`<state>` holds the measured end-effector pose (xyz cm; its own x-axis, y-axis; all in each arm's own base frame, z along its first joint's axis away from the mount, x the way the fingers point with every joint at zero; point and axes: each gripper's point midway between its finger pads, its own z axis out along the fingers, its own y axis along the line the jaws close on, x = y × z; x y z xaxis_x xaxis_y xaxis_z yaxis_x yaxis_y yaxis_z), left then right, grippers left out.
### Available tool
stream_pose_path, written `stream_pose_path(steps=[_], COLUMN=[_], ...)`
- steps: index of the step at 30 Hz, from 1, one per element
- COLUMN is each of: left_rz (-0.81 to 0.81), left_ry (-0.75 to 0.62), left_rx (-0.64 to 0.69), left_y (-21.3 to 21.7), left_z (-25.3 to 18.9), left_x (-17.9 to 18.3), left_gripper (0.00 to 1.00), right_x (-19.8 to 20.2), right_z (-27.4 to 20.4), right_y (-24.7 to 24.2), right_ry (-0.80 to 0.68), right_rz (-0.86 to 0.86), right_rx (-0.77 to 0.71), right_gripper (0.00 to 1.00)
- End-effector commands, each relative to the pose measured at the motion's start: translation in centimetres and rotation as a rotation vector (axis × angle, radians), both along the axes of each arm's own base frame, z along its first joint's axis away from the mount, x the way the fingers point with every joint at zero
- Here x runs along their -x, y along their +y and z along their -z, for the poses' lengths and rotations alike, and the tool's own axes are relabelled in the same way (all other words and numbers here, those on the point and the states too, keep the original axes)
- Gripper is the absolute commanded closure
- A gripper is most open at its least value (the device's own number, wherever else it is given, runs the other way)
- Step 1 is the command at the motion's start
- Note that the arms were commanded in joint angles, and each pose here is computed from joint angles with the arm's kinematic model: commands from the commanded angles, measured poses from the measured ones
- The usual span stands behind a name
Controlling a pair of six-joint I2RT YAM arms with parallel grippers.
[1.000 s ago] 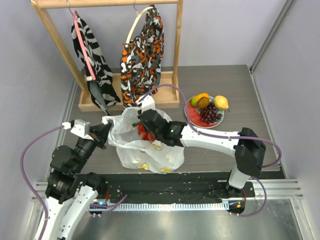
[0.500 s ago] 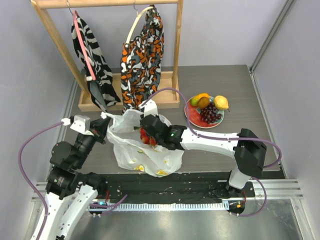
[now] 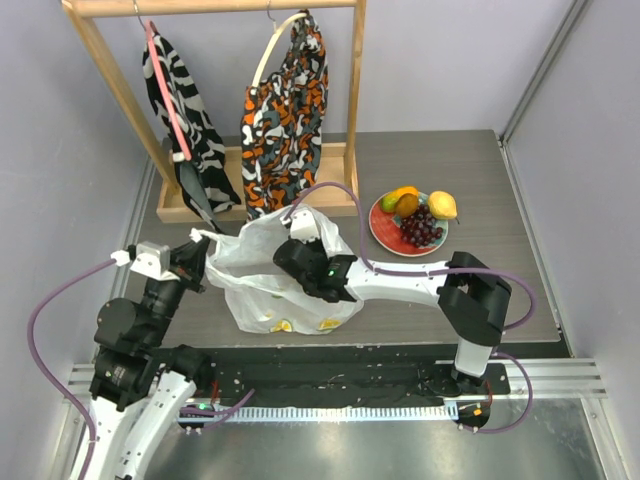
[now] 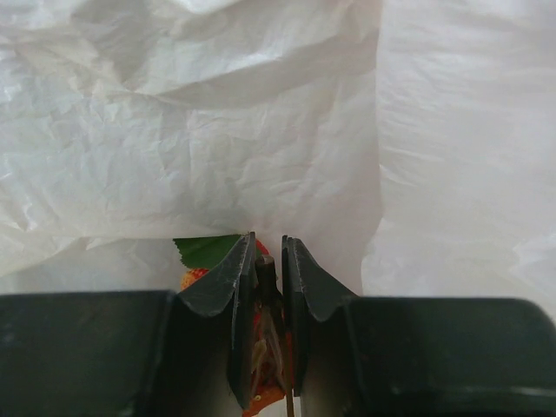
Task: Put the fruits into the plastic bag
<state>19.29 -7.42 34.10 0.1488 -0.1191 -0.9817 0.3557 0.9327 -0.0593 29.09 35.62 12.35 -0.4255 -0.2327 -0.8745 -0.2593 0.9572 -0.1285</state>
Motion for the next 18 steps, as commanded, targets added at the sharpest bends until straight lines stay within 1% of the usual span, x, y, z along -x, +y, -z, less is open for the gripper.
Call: stream_pose_path(steps=[1, 4, 7, 10, 11, 14, 15, 18], left_rz=[0.003, 0.006, 0.033, 0.042, 0.046, 0.044, 0.046, 0.046], left_ry=[-0.037, -0.025, -0.022, -0.017, -0.017, 0.007, 0.015, 0.013], left_rx=[0.013, 0.014, 0.009, 0.009, 0.008, -0.003, -0.007, -0.004], left_y=[-0.1, -0.2, -0.7, -0.9, -0.9, -1.1, -1.1, -1.1], left_z=[-1.0, -0.8, -0.6, -0.5, -0.5, 0.0, 0.2, 0.2], left_x=[0.0, -0.2, -0.1, -0.1, -0.1, -0.6, -0.6, -0.6], left_gripper=[1.00, 1.00, 1.00, 1.00, 1.00, 1.00, 1.00, 1.00], right_x=[-0.7, -0.8, -0.5, -0.2, -0.1, 0.3, 0.4, 0.8], right_z=[-2.3, -3.4, -4.3, -5.0, -5.3, -6.5, -6.8, -8.5], right_y=[-0.6, -0.2, 0.7, 1.5, 1.7, 2.1, 2.3, 2.8], right_ry=[-0.050, -0.045, -0.032, -0.017, -0.015, -0.009, -0.010, -0.014], right_rz=[0.073, 0.060, 0.020, -0.018, -0.029, -0.060, -0.069, -0.112], right_rx=[-0.065, -0.115, -0.166, -0.223, -0.239, -0.288, -0.304, -0.380], right_gripper=[0.91, 0.84, 0.79, 0.58, 0.43, 0.26, 0.19, 0.14])
